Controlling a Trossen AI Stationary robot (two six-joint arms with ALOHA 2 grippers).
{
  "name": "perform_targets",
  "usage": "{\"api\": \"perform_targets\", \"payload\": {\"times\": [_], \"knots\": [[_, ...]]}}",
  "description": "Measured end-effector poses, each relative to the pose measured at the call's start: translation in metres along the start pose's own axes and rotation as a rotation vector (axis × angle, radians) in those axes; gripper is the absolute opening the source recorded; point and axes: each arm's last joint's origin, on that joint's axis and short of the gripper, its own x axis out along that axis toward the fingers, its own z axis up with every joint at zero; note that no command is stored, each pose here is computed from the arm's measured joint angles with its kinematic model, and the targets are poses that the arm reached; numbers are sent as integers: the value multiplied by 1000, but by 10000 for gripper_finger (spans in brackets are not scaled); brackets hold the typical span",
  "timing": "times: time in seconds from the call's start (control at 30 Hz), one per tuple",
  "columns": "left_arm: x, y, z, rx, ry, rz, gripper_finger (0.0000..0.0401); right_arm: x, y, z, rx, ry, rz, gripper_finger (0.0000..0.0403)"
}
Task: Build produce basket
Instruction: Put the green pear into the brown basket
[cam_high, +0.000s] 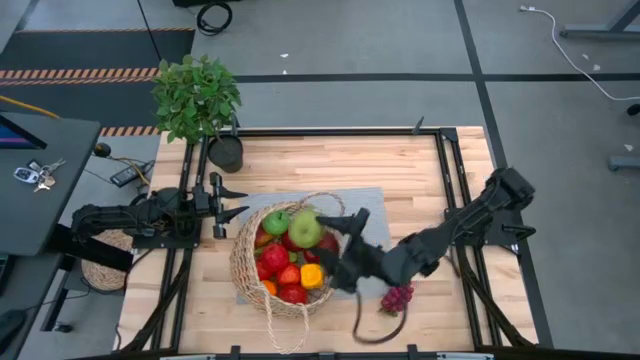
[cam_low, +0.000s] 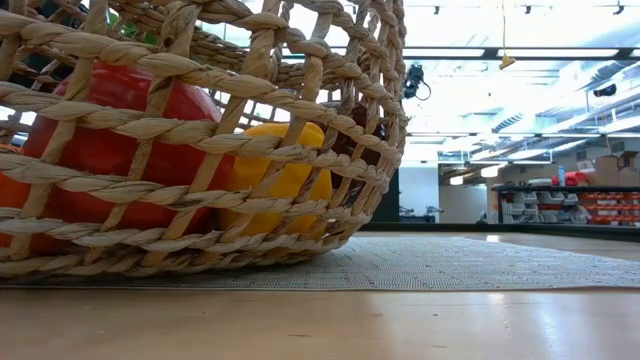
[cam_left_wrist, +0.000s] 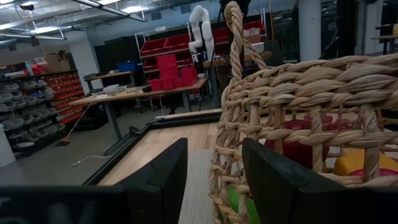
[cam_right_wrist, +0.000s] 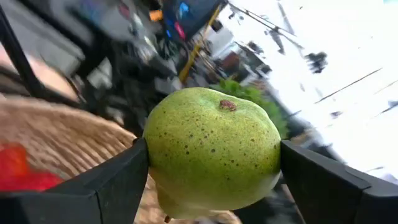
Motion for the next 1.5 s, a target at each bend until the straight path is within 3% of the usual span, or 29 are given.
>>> {"api": "perform_targets", "payload": {"times": [0.17,0.43,0.53,0.8,1.1,1.27,1.4,1.5], "knots": [[0,0,0,0,0,0,160,13,30,0,-285,135,-77,348],[0,0,0,0,0,0,160,19,68,-8,-575,195,-71,348],[0,0,0,0,0,0,160,19,75,-10,-626,195,-58,348],[0,0,0,0,0,0,160,18,67,-3,-517,175,-97,348],[0,0,0,0,-1,0,160,38,62,-13,-248,111,-52,348],[0,0,0,0,0,0,160,59,62,-32,-77,97,77,348],[0,0,0,0,0,0,160,74,65,-50,86,98,310,348],[0,0,0,0,0,0,160,82,66,-65,142,144,459,348]]}}
